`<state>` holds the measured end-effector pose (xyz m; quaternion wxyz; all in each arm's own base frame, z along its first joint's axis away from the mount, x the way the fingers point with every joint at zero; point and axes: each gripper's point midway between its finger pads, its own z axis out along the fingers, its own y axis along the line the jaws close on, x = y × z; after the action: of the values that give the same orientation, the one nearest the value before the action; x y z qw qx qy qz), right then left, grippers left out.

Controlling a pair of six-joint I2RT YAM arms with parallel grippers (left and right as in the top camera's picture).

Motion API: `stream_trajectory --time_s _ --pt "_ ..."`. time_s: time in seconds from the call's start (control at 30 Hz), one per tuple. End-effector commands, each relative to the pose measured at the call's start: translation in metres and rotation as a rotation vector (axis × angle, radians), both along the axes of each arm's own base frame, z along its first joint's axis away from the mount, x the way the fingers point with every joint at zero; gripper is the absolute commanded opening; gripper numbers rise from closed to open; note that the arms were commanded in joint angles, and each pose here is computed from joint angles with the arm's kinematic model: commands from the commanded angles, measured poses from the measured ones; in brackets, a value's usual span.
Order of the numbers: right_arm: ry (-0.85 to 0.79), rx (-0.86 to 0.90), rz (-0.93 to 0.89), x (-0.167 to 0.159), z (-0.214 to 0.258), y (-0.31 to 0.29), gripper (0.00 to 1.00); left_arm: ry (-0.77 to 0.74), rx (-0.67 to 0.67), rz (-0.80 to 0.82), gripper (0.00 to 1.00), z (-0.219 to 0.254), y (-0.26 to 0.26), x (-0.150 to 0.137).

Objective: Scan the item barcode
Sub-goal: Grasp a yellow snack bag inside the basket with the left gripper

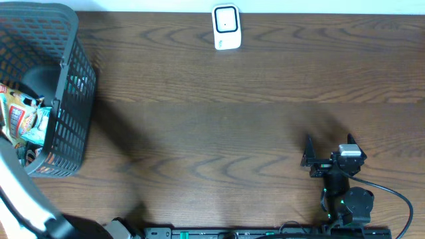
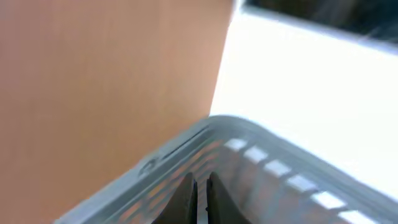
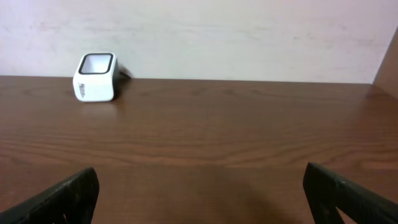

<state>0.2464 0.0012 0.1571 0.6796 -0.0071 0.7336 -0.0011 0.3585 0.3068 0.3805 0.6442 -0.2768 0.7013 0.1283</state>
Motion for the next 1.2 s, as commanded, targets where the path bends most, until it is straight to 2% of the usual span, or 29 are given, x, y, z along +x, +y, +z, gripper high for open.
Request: stream_trajectory --time_s 0.0,0.03,0.07,0.1,0.2,0.3,0.43,0.63,0.77,1.0,1.17 --pt "0.0 -0.011 0.009 0.0 -0.001 0.002 0.99 -0.019 -0.031 -0.05 0.24 0.005 -0.011 0.0" --pt "-0.001 -0.011 0.009 0.0 -0.001 0.002 0.99 0.014 -0.027 -0.026 0.42 -0.002 -0.007 -0.002" --pt "-0.001 -0.012 0.009 0.0 -0.001 0.002 0.99 0.056 -0.022 0.001 0.55 -0.011 -0.002 -0.004" --pt "0.0 -0.011 0.009 0.0 -0.001 0.002 0.99 0.102 -0.014 0.025 0.59 -0.022 0.004 -0.006" --pt "0.0 -0.012 0.009 0.0 -0.001 0.002 0.99 0.262 0.026 0.05 0.63 -0.058 0.018 -0.007" --pt "0.0 -0.011 0.009 0.0 -0.001 0.002 0.99 0.435 0.085 -0.004 0.75 -0.098 0.025 -0.002" --pt "0.0 -0.011 0.009 0.0 -0.001 0.002 0.99 0.616 0.097 -0.085 0.83 -0.155 0.03 0.003" --pt "-0.001 -0.012 0.009 0.0 -0.001 0.002 0.99 0.795 0.087 -0.191 0.89 -0.214 0.027 0.001" --pt "0.0 -0.011 0.009 0.0 -0.001 0.002 0.99 0.843 0.066 -0.222 0.89 -0.236 0.027 0.0" --pt "-0.001 -0.011 0.009 0.0 -0.001 0.002 0.99 0.997 0.036 -0.106 0.89 -0.273 0.049 -0.021" --pt "0.0 -0.011 0.009 0.0 -0.001 0.002 0.99 1.03 0.0 -0.126 0.86 -0.296 0.047 -0.022"
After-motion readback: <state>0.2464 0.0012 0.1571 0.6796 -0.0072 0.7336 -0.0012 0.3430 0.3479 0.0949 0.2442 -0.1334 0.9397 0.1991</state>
